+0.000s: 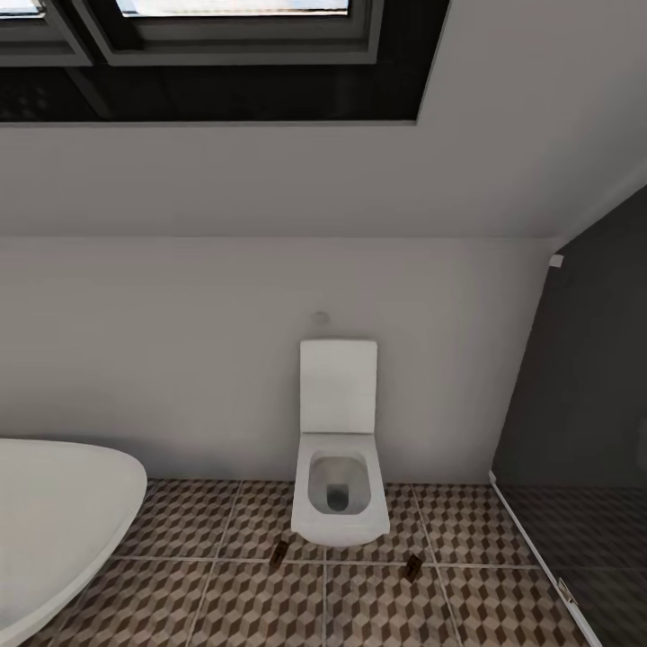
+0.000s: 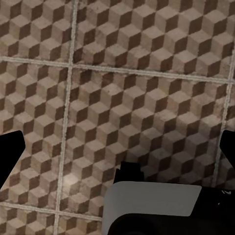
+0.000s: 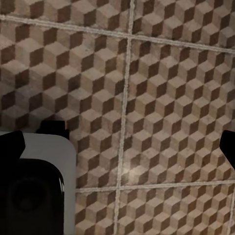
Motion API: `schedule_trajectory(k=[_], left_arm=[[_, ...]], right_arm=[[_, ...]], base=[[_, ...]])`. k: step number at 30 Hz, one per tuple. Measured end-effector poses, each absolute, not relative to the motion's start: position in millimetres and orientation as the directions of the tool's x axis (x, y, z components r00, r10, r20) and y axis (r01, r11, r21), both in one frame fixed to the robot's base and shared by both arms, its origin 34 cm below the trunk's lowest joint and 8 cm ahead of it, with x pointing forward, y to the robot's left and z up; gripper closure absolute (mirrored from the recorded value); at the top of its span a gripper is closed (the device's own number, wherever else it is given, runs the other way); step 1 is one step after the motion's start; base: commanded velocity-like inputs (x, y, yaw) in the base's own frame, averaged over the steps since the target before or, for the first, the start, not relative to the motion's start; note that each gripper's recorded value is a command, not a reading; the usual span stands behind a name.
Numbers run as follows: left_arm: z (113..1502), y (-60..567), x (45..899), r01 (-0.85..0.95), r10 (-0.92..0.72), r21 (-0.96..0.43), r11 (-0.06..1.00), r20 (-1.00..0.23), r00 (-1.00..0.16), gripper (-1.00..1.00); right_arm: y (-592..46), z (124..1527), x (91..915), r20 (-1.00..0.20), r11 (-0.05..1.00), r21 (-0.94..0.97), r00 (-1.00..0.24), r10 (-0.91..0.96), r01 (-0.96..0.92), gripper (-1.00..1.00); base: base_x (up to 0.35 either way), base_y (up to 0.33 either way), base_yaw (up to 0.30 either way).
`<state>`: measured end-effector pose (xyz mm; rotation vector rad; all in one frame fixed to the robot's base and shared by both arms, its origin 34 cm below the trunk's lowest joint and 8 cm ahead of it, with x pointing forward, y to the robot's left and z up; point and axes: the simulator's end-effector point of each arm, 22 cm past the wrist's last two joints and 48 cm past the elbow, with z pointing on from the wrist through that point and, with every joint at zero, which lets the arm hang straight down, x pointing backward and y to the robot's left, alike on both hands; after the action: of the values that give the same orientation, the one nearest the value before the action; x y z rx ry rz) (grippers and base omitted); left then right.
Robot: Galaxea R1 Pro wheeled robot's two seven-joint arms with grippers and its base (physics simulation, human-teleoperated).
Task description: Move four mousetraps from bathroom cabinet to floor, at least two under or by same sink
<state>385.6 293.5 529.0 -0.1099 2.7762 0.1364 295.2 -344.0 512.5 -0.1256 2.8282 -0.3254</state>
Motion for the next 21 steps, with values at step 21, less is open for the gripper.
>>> schedule_trajectory(k=[21], left_arm=[[529.1, 293.6, 385.7, -0.094, -0.059, 0.081, 0.992, -0.356, -0.933, -1.00]], right_arm=[[-323.5, 510.3, 295.4, -0.278, 0.976, -0.208, -0.954, -0.115, -0.057, -1.00]], base=[[0.000, 0.000, 0.000]])
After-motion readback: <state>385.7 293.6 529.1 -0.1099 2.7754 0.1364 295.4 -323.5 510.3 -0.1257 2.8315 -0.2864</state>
